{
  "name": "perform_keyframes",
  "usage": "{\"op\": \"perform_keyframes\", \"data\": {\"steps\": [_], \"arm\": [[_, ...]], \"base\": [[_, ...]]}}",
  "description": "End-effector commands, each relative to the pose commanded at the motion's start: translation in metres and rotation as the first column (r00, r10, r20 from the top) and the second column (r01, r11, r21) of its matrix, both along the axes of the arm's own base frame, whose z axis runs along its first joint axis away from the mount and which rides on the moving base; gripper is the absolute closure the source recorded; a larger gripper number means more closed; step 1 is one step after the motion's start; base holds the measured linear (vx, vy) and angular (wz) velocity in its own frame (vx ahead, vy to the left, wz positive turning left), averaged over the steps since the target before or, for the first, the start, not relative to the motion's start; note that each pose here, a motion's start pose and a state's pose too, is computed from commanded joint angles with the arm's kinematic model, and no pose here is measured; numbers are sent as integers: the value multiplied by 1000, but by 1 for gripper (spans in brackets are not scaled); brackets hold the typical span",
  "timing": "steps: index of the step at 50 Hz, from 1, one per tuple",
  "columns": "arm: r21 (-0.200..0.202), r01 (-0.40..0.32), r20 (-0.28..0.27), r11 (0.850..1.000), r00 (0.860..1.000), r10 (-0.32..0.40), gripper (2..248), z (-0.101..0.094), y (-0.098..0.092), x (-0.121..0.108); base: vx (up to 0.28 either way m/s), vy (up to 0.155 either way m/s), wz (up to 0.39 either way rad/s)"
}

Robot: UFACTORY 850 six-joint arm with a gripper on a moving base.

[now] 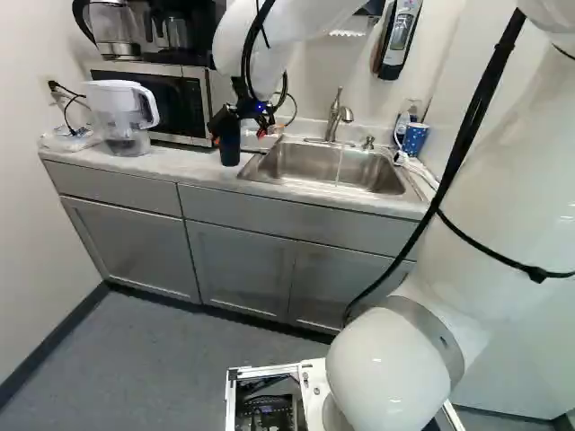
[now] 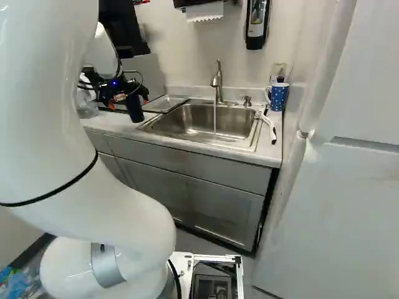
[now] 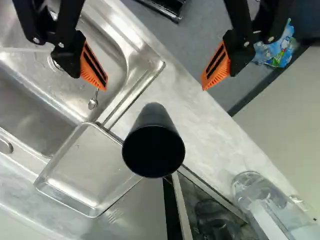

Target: Rinse the cup and place it in the tray

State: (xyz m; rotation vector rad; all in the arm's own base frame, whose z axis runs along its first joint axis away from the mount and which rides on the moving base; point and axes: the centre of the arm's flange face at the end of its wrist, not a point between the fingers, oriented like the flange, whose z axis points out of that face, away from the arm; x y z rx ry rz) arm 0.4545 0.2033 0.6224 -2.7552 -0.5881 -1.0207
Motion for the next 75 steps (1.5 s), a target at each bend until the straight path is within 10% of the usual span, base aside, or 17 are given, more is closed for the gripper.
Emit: {"op": "perform_keyframes", "data": {"steps": [75], "arm": [[116, -20, 258, 993, 966, -11, 3, -57, 18, 34]], "base": [[0, 0, 0]]}}
